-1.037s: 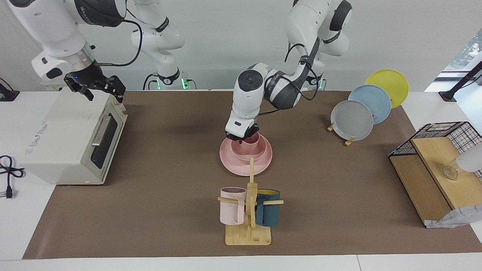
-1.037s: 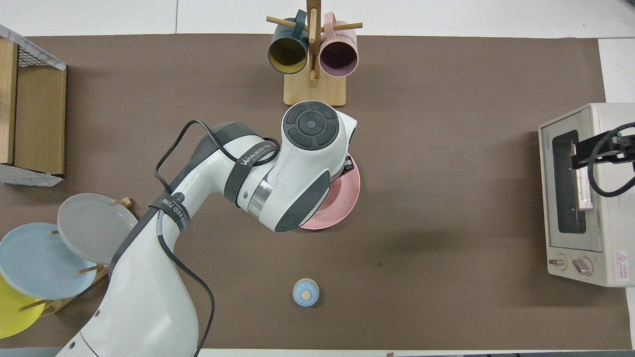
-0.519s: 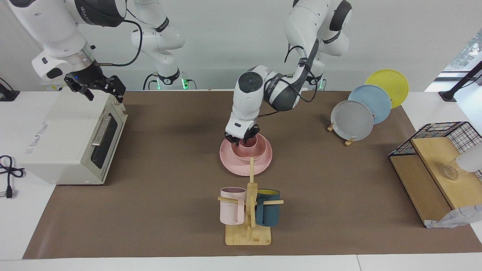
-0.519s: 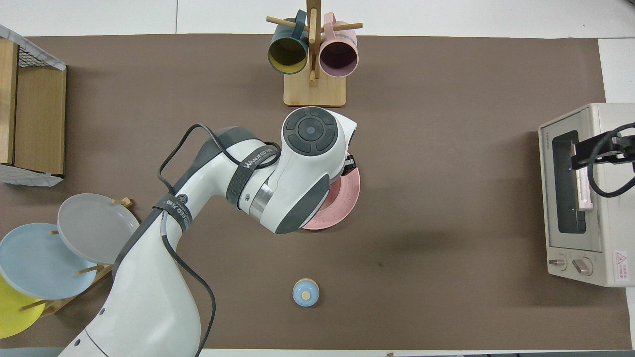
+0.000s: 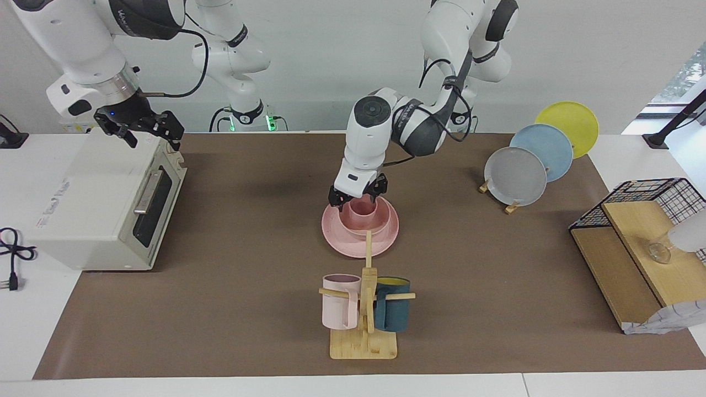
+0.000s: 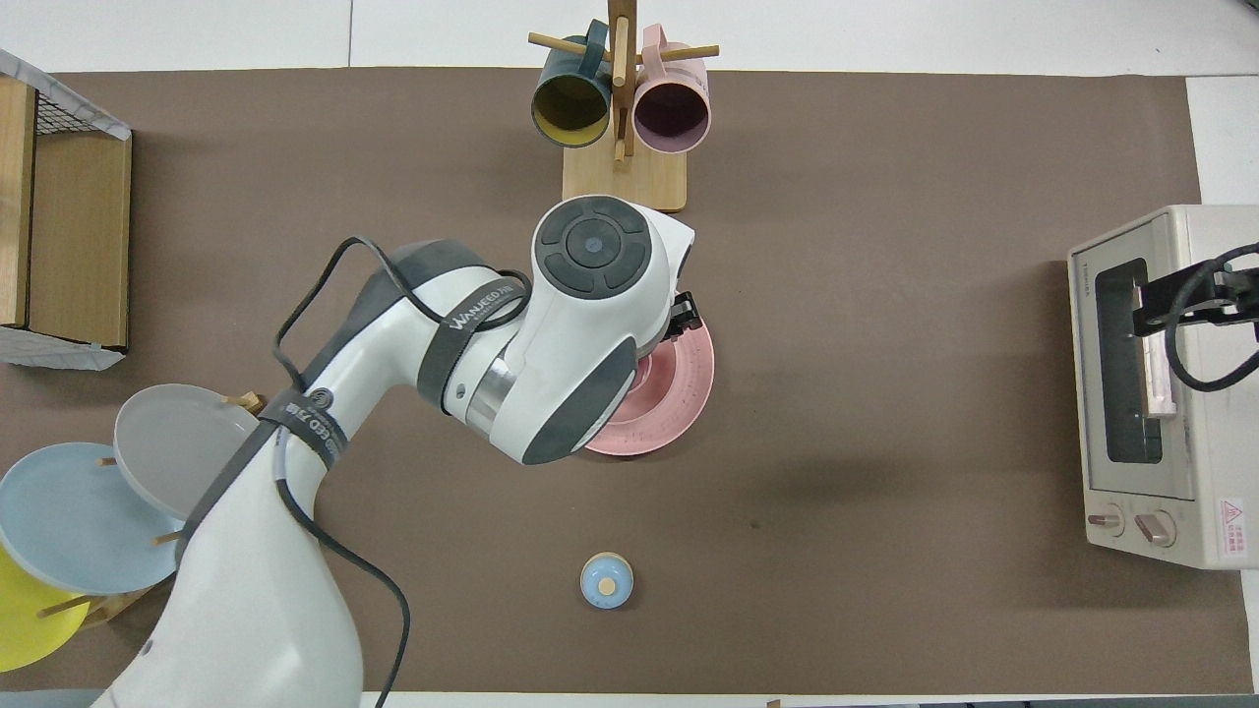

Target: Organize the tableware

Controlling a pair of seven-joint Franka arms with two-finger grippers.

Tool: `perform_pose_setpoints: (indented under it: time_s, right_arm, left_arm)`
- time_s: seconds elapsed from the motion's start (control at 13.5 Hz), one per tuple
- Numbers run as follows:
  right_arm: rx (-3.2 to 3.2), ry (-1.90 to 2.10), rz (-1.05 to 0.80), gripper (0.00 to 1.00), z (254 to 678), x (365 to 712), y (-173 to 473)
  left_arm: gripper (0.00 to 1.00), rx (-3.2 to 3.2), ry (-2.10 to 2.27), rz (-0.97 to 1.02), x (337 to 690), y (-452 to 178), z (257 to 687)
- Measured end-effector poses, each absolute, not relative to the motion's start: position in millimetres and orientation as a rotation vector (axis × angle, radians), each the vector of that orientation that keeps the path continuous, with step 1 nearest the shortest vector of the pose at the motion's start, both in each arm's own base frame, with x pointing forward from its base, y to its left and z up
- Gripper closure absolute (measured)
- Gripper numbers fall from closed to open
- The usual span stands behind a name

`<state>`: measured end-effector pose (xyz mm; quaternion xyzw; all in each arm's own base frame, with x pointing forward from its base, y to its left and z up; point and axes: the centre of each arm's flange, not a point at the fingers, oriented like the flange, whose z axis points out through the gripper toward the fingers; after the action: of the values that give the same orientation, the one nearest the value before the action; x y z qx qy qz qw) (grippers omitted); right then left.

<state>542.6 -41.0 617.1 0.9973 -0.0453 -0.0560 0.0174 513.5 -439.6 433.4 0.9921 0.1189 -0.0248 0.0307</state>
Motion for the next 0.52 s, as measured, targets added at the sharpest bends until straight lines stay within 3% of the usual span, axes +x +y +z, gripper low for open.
perform_pose_setpoints:
  time_s: [0.52]
  right_arm:
    - [3.099, -0.141, -0.175, 0.0, 617, 543, -41]
  left_arm:
    - [0.0, 3.093, 0.205, -0.073, 568, -258, 536]
